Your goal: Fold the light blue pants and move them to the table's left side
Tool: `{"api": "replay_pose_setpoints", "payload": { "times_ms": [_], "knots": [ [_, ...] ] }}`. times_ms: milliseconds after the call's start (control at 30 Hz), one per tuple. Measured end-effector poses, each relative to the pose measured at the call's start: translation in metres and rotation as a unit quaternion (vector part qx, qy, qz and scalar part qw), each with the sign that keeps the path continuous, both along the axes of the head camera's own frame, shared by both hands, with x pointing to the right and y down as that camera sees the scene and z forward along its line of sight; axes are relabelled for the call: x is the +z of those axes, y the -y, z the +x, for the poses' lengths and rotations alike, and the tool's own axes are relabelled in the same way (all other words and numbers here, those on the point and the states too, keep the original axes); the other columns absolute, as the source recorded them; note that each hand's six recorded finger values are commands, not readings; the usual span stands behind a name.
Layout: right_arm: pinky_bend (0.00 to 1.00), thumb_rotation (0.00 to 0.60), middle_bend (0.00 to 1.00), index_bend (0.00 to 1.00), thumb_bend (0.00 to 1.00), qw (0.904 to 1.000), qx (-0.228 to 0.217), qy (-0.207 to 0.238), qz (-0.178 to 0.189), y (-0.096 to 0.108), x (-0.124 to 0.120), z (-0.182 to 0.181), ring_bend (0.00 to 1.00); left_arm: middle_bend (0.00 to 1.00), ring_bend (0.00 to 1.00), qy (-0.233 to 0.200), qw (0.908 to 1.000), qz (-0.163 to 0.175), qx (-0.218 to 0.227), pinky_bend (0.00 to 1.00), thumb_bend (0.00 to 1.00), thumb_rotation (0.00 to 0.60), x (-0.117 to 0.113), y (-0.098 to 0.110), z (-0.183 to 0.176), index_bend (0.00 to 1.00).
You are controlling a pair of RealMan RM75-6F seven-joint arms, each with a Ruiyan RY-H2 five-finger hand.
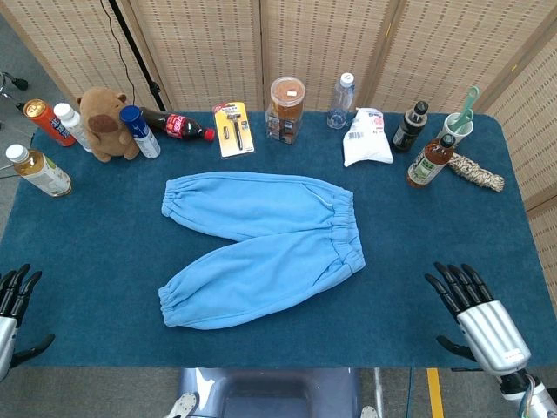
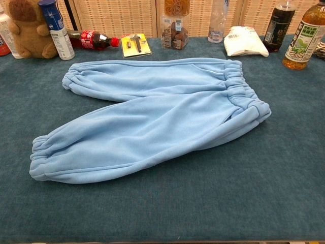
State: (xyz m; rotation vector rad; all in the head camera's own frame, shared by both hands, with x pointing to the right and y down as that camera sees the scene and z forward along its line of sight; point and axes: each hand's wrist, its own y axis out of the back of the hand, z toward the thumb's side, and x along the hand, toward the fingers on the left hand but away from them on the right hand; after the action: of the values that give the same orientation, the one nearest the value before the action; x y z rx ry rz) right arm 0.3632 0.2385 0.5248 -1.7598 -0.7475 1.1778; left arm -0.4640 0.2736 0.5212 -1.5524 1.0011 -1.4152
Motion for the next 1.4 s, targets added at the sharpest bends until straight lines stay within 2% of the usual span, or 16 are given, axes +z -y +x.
{"api": "replay_pose_setpoints", "payload": {
  "times_ms": [167, 400, 600, 800, 1067, 1300, 1400],
  "knots": [
    [0.00, 0.600, 0.00, 0.00, 0.00, 0.9990, -0.042, 0.009, -0.009, 0.019, 0.024, -0.029, 0.00, 0.00, 0.00, 0.004, 1.0000, -0.004, -0.004, 0.00, 0.00, 0.600, 0.003, 0.002, -0.001, 0.00],
    [0.00, 0.600, 0.00, 0.00, 0.00, 0.9967, -0.077, 0.008, -0.023, 0.043, 0.060, -0.066, 0.00, 0.00, 0.00, 0.006, 0.9999, -0.008, -0.013, 0.00, 0.00, 0.600, 0.006, 0.007, -0.004, 0.00],
    [0.04, 0.600, 0.00, 0.04, 0.00, 0.9953, -0.092, -0.002, -0.027, 0.049, 0.076, -0.076, 0.00, 0.00, 0.00, 0.007, 0.9998, -0.010, -0.016, 0.00, 0.00, 0.600, 0.007, 0.008, -0.004, 0.00],
    [0.10, 0.600, 0.00, 0.13, 0.00, 0.9925, -0.119, -0.008, -0.024, 0.051, 0.095, -0.091, 0.00, 0.00, 0.00, 0.009, 0.9996, -0.016, -0.022, 0.00, 0.00, 0.600, 0.011, 0.012, -0.006, 0.00],
    [0.12, 0.600, 0.00, 0.15, 0.00, 0.9899, -0.138, -0.023, -0.024, 0.066, 0.127, -0.104, 0.00, 0.00, 0.00, 0.015, 0.9994, -0.022, -0.023, 0.00, 0.00, 0.600, 0.015, 0.013, -0.005, 0.00],
    [0.21, 0.600, 0.07, 0.19, 0.00, 0.9890, -0.142, -0.030, -0.032, 0.075, 0.150, -0.113, 0.02, 0.00, 0.00, 0.017, 0.9992, -0.024, -0.027, 0.00, 0.00, 0.600, 0.016, 0.015, -0.006, 0.00],
    [0.30, 0.600, 0.16, 0.26, 0.00, 0.9891, -0.141, -0.028, -0.033, 0.077, 0.154, -0.116, 0.11, 0.00, 0.00, 0.018, 0.9991, -0.027, -0.026, 0.00, 0.00, 0.600, 0.018, 0.015, -0.005, 0.00]
  ]
}}
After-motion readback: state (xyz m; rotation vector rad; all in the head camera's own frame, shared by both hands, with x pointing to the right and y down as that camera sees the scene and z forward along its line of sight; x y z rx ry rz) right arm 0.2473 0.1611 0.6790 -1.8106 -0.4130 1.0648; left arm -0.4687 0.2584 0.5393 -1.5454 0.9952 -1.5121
